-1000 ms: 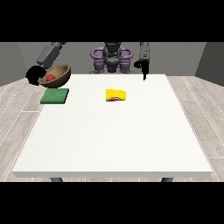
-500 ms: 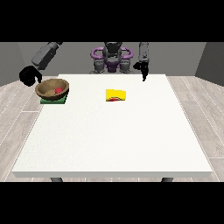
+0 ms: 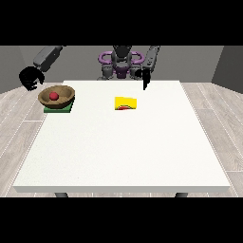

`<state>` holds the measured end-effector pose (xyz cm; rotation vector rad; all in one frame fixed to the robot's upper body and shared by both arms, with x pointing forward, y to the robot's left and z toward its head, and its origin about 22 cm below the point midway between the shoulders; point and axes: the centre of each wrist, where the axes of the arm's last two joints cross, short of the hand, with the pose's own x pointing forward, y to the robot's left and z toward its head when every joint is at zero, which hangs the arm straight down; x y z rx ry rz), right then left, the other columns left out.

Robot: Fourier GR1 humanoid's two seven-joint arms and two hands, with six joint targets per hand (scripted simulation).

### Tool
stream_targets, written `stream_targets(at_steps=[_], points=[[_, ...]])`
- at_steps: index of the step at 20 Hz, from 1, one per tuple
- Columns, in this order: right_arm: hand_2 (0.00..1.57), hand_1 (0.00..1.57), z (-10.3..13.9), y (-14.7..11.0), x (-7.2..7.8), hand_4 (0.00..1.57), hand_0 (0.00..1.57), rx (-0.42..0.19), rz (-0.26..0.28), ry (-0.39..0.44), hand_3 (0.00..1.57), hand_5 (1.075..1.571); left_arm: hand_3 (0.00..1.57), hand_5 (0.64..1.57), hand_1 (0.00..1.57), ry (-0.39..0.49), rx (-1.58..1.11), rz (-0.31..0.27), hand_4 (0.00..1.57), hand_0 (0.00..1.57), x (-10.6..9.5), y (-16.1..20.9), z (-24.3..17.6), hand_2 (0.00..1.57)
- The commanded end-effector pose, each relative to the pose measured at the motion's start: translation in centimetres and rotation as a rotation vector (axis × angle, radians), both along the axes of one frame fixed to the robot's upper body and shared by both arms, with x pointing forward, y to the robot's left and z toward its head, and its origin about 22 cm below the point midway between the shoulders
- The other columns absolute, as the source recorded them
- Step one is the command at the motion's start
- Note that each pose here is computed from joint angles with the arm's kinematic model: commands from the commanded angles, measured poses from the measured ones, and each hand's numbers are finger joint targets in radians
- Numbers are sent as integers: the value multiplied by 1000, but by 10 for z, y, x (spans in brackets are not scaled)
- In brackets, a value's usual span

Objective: Pick the cup and pour the ball into the bowl, then pick the bowl and place it on the pad

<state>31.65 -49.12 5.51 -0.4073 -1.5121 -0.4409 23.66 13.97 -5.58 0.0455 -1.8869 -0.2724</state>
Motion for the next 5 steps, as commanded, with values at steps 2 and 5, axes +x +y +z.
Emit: stream_targets(at_steps=[2,5], points=[[537,0,15,-3,3,685,0,4,87,40,716,1111,0,1340,0,72,2,40,1216,0,-17,-17,-18,0],[582,0,7,-8,-8,713,0,12,108,65,754,1075,0,1340,0,110,-3,36,1216,0,-7,-15,-18,0]])
